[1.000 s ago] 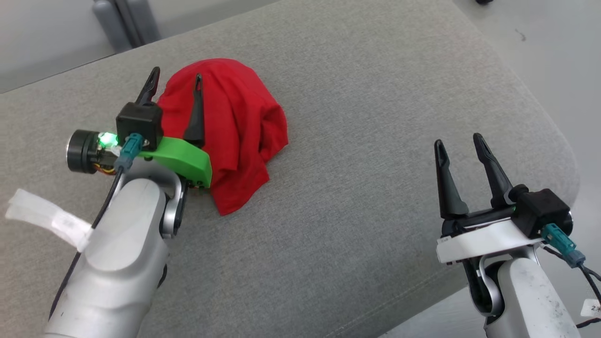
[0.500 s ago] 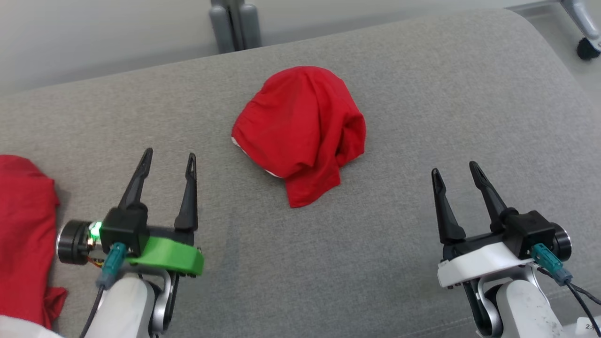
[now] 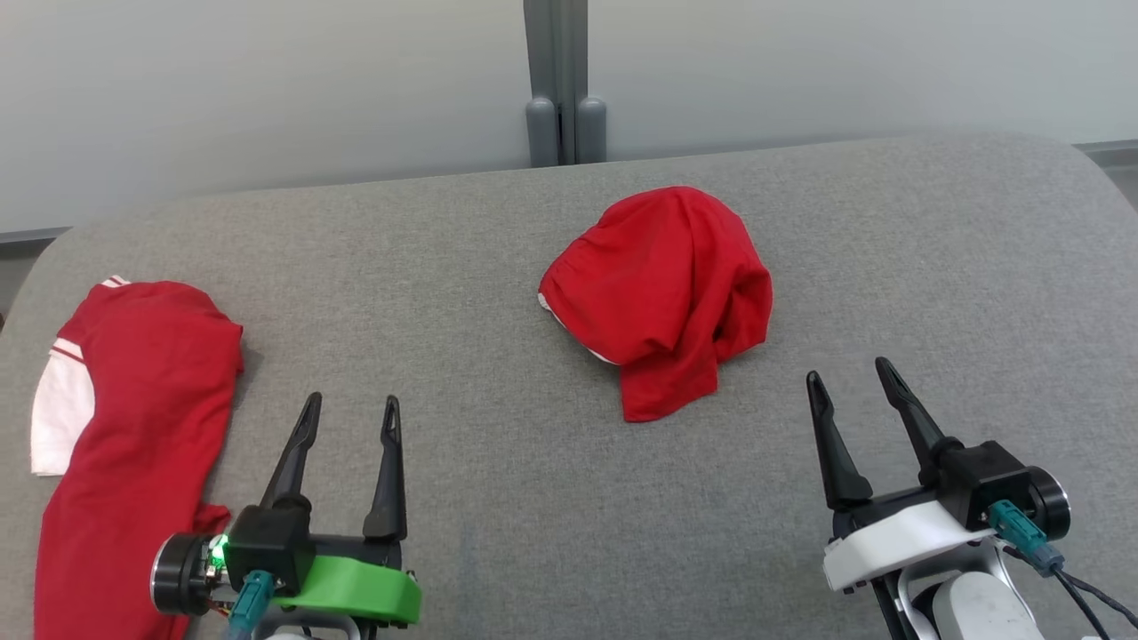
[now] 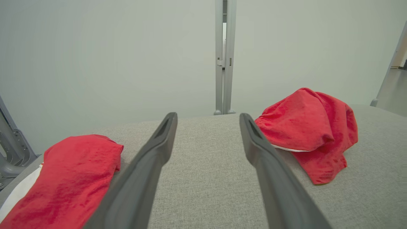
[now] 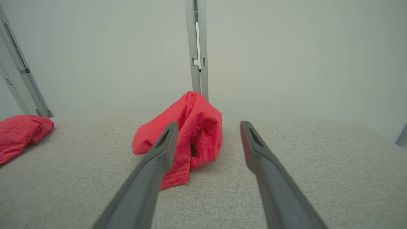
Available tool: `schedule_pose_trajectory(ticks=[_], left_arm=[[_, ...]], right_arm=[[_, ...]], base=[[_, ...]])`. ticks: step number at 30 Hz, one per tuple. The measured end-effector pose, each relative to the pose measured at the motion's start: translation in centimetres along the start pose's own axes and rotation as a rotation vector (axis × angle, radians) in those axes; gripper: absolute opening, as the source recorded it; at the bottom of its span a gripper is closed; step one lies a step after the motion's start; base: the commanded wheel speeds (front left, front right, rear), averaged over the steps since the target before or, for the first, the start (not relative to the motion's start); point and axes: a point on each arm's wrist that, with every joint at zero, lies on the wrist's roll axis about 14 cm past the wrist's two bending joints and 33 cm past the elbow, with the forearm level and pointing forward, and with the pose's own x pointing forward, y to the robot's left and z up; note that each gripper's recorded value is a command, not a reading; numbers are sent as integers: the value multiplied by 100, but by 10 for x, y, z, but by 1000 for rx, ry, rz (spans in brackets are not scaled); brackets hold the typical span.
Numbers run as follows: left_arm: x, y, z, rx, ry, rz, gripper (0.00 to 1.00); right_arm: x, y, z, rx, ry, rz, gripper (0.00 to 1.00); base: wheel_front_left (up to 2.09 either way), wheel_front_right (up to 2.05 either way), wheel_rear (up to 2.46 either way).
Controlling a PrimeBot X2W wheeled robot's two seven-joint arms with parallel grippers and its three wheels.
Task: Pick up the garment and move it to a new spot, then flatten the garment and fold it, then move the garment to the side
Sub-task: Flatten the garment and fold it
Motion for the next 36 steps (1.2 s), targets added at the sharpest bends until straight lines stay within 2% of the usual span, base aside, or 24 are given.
schedule_pose_trajectory(ticks=[4, 8, 13, 17, 23, 33, 34, 35, 36], left_arm=[[-3, 1, 1, 3, -4, 2, 100], [0, 2, 2, 9, -6, -4, 100], [1, 11, -6, 3, 18, 20, 100], [0, 20, -13, 5, 40, 46, 100], [-9, 40, -22, 14, 75, 109, 100], [-24, 68, -28, 23, 107, 211, 100], [-25, 69, -30, 21, 112, 217, 100], [-25, 69, -31, 21, 116, 218, 100], [-25, 69, -32, 20, 120, 217, 100]], right_arm=[[4, 13, -2, -4, 5, 41, 100], [15, 39, -12, -13, 31, 128, 100], [21, 73, -57, 33, 173, 230, 100], [38, 92, -81, -2, 245, 308, 100], [54, 103, -116, -39, 350, 367, 100], [67, 106, -165, -70, 502, 390, 100], [68, 106, -168, -69, 512, 390, 47], [69, 106, -169, -67, 517, 387, 9], [69, 106, -169, -67, 520, 386, 0]], base=[[0, 0, 0], [0, 0, 0], [0, 0, 0], [0, 0, 0], [0, 0, 0], [0, 0, 0], [0, 0, 0], [0, 0, 0], [0, 0, 0]])
